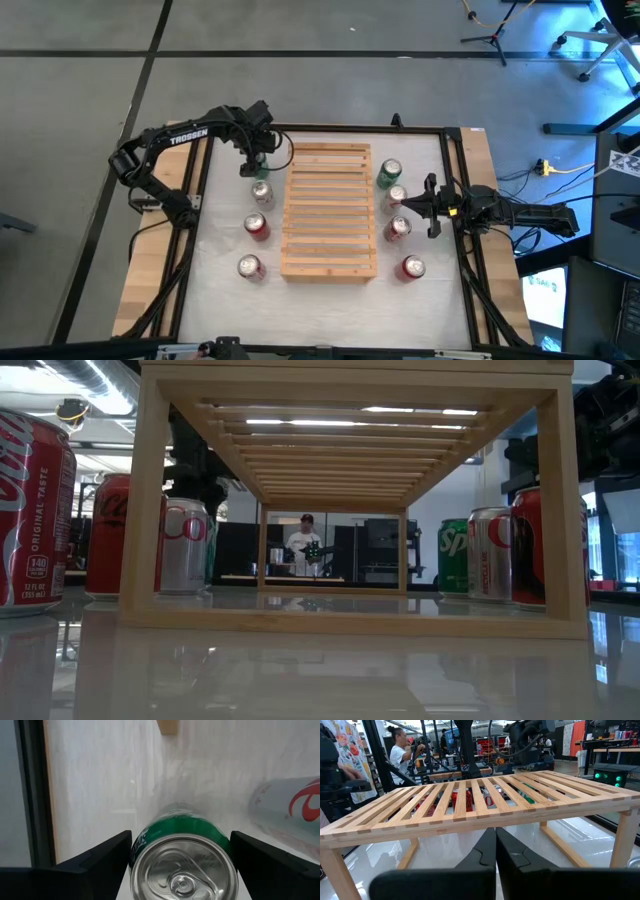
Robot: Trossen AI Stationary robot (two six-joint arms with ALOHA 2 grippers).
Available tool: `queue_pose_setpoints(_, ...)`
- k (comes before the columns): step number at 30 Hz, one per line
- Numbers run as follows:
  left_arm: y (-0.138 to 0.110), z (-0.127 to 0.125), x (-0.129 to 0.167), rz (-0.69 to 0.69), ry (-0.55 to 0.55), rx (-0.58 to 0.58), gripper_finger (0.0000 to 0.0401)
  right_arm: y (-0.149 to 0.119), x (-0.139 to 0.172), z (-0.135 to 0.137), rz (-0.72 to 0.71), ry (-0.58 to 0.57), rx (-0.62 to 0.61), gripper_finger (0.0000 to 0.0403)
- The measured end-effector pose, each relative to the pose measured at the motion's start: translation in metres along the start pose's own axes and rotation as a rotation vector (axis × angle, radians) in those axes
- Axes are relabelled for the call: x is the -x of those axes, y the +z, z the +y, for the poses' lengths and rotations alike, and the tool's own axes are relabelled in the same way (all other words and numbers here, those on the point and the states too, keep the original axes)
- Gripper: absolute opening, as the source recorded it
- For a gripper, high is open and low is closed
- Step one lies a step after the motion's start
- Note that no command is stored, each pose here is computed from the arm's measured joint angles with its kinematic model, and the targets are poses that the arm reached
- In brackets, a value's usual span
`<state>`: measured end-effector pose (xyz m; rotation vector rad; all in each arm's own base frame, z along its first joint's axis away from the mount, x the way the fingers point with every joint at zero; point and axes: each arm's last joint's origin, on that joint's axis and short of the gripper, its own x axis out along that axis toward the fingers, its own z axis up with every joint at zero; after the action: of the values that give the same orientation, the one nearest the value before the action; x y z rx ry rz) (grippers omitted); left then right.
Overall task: Place canned beverage on shelf
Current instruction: Put the left green soda can on the shelf
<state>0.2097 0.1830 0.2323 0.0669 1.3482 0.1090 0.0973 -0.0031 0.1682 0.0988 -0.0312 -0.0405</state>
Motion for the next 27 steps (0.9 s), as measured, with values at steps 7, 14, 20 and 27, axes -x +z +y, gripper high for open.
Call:
queue_pose_setpoints(7,-0.0002,0.0002,0.0,0.004,0.005,0.032,0.0325,-0.0001,0.0,0.0,0.001,0.0,0.0,0.0)
queue_pose_setpoints(14,-0.001,0.0011,0.0,0.028,0.038,0.108,0.0325,0.0001,0.0,0.0,0.0,0.0,0.0,0.0)
queue_pose_setpoints(20,-0.0008,0.0011,0.0001,0.025,0.036,0.137,0.0325,0.0,0.0,0.0,0.0,0.0,0.0,0.0)
queue_pose_setpoints(27,0.0013,0.0024,0.0034,0.015,0.038,0.137,0.0325,0.0,0.0,0.0,0.0,0.0,0.0,0.0)
